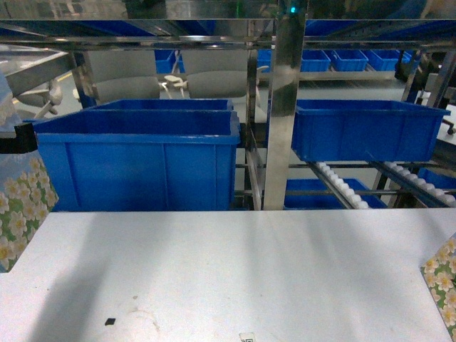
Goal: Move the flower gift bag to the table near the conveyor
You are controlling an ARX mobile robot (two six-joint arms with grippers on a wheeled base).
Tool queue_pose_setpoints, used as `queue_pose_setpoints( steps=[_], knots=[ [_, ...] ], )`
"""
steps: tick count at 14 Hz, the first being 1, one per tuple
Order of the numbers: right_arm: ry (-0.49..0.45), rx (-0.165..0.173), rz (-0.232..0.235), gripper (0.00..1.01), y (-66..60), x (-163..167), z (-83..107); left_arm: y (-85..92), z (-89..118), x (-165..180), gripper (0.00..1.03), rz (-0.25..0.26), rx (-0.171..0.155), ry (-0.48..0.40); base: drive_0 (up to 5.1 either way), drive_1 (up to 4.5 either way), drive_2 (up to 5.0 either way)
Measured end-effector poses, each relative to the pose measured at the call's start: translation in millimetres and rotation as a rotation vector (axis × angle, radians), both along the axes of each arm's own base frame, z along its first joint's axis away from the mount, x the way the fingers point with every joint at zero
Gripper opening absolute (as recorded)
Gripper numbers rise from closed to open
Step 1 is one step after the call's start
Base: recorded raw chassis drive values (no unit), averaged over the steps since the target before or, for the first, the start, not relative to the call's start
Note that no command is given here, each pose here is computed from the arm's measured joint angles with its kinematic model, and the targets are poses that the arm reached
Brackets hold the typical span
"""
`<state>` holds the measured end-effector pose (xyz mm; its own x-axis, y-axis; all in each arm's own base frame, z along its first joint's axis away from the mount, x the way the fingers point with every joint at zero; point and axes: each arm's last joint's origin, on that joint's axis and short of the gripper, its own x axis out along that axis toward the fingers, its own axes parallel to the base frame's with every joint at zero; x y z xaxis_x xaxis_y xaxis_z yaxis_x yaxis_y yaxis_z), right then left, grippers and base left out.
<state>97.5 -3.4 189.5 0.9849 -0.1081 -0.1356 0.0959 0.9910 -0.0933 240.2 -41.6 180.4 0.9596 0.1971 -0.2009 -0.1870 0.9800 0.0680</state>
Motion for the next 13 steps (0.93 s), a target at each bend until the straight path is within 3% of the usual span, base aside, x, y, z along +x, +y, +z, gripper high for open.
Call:
queue_pose_setpoints(
  steps=[1, 4, 7, 11, 13],
  knots=[
    [0.0, 0.0, 0.0, 0.98, 0.0, 0.0, 0.0, -2.6, -9.8, 5.3, 0.02, 0.013, -0.004, 0.025, 0.0, 0.0, 0.0],
    [0.0, 0.0, 0.0, 0.98, 0.0, 0.0, 0.0, -21.0, -26.3, 21.4, 0.02, -0.021, -0.018, 0.058, 0.0, 0.0, 0.0],
    [0.0, 0.0, 0.0, 0.98, 0.0, 0.0, 0.0, -26.3, -41.2, 30.5, 0.02, -0.01, -0.045, 0.111, 0.0, 0.0, 0.0],
    [0.0, 0.0, 0.0, 0.98, 0.0, 0.0, 0.0, -37.2, -55.8, 27.5, 0.02, -0.012, -0.052, 0.15, 0.0, 0.0, 0.0],
    [0.0, 0.0, 0.0, 0.98, 0.0, 0.0, 0.0, -44.8, -67.0, 17.4, 0.02, -0.022, -0.055, 0.211, 0.0, 0.0, 0.0]
  ],
)
